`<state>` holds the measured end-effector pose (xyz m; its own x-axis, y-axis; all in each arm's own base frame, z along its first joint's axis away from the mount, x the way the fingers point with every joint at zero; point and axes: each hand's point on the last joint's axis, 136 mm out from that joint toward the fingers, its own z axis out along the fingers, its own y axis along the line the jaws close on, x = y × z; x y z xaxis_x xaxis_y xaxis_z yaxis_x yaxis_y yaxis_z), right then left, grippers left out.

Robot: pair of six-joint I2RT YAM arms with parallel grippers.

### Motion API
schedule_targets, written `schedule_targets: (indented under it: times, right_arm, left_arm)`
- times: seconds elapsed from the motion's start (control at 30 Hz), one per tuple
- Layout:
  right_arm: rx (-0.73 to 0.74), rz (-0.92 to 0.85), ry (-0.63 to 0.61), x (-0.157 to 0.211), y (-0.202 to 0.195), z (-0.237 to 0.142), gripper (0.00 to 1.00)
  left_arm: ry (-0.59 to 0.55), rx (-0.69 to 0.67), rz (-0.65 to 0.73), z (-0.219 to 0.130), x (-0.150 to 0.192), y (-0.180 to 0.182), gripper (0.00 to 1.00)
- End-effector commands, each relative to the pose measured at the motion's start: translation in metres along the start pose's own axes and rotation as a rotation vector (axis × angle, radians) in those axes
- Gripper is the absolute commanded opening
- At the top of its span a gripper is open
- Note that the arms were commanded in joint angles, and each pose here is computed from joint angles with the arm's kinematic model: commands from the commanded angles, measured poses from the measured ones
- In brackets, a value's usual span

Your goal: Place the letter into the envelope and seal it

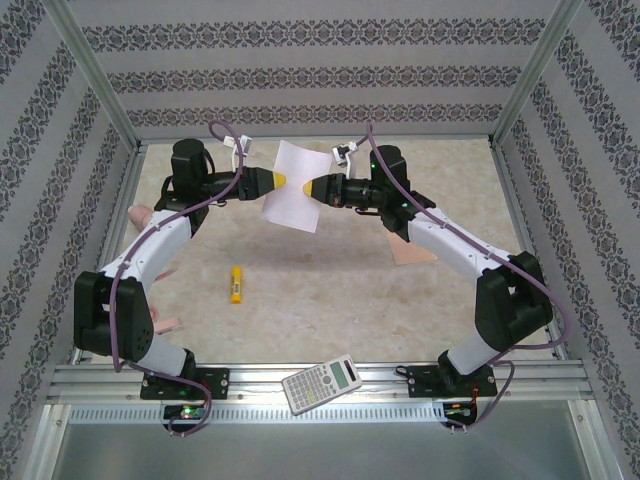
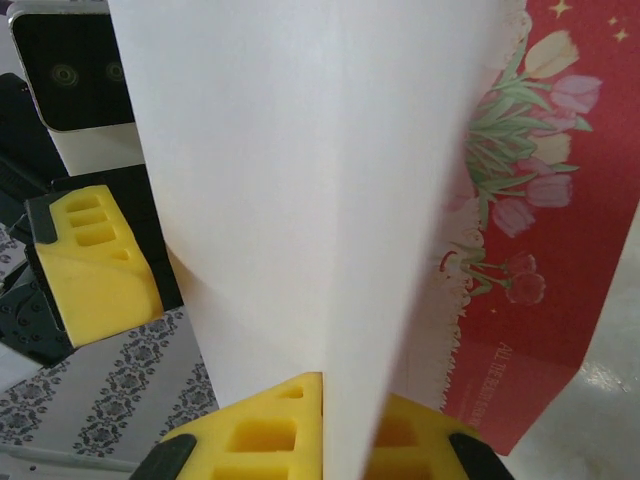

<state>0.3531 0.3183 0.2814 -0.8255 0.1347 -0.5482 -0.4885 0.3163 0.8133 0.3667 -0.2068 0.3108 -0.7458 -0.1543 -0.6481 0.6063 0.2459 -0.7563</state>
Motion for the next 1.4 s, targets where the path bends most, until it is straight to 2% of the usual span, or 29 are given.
schedule_targets:
  times: [0.0, 0.2, 0.47, 0.6, 0.67, 0.93, 1.03, 1.1, 1.17, 1.2, 1.37]
  right_arm:
    - [-0.009, -0.036, -0.006, 0.000, 0.004, 0.000, 0.09]
    - [-0.008, -0.045, -0.019, -0.005, 0.006, -0.002, 0.11]
    - [-0.006, -0.068, -0.031, -0.010, 0.011, -0.004, 0.20]
    - [-0.006, -0.073, -0.031, -0.012, 0.012, -0.003, 0.22]
    - [-0.006, -0.075, -0.032, -0.012, 0.013, -0.004, 0.25]
    - [0.039, -0.113, -0.070, -0.019, 0.012, -0.022, 0.49]
    - [0.077, -0.138, -0.102, -0.024, 0.009, -0.035, 0.68]
    - [0.112, -0.157, -0.121, -0.026, 0.005, -0.045, 0.77]
    - [0.116, -0.194, -0.133, -0.027, 0.005, -0.052, 0.93]
    - [0.124, -0.205, -0.141, -0.028, 0.004, -0.055, 0.98]
    - [0.153, -0.186, -0.178, -0.031, -0.012, -0.071, 0.98]
  left_arm:
    - [0.002, 0.034, 0.067, 0.000, -0.001, -0.017, 0.33]
    - [0.020, -0.005, 0.071, -0.001, 0.004, -0.012, 0.25]
    - [0.031, -0.060, 0.082, -0.004, 0.009, -0.006, 0.13]
    - [0.021, -0.068, 0.086, -0.004, 0.008, -0.006, 0.02]
    - [0.017, -0.069, 0.088, -0.004, 0.007, -0.006, 0.00]
    - [0.001, -0.096, 0.104, -0.006, 0.001, -0.008, 0.00]
    - [-0.001, -0.129, 0.125, -0.009, -0.001, -0.008, 0.00]
    - [0.002, -0.166, 0.140, -0.011, -0.002, -0.007, 0.00]
    - [0.006, -0.192, 0.160, -0.014, -0.003, -0.008, 0.00]
    - [0.009, -0.194, 0.172, -0.015, -0.003, -0.010, 0.00]
    - [0.020, -0.080, 0.198, -0.014, -0.004, -0.038, 0.00]
